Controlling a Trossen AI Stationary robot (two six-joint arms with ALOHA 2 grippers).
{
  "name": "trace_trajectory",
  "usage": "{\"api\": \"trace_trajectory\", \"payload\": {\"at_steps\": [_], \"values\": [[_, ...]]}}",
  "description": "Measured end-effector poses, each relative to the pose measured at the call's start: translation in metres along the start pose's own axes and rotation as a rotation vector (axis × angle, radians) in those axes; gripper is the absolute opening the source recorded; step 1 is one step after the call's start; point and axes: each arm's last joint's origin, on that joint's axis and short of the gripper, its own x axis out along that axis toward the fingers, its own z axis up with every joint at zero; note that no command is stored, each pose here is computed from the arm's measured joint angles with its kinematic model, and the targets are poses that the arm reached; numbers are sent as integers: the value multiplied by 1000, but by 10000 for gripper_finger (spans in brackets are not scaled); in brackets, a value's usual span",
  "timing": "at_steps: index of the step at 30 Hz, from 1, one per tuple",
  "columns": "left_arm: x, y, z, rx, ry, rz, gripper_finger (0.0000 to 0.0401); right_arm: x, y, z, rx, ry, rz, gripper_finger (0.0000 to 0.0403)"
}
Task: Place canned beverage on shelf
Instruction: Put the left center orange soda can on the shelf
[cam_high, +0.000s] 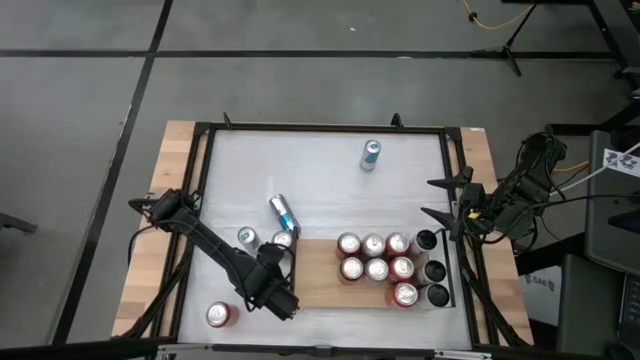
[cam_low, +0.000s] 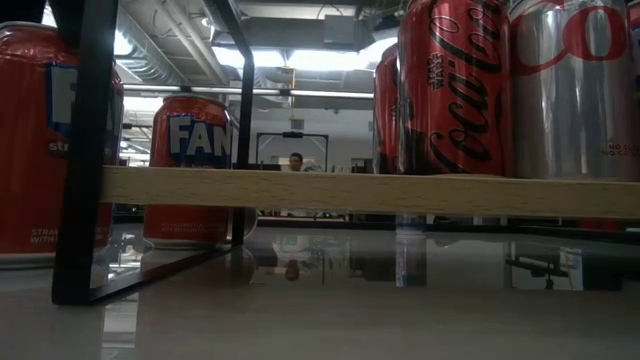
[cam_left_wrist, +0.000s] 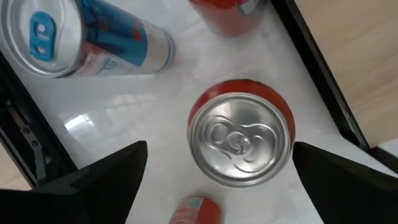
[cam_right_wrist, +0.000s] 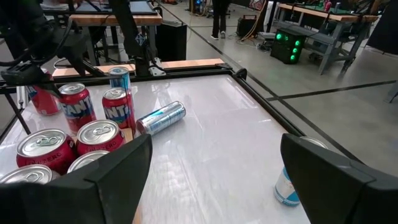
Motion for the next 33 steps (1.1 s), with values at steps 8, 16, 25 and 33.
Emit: {"api": "trace_trajectory", "payload": {"at_steps": [8, 16, 25, 33], "values": [[0, -3, 2, -26, -16, -27, 400, 0, 0, 0, 0, -1, -1, 347], [2, -6, 9, -56, -13, -46, 400, 0, 0, 0, 0, -1, -2, 347], [12, -8, 6, -131, -21, -42, 400, 0, 0, 0, 0, -1, -2, 347], [13, -7, 6, -91, -26, -36, 400, 0, 0, 0, -1, -1, -2, 347]]}}
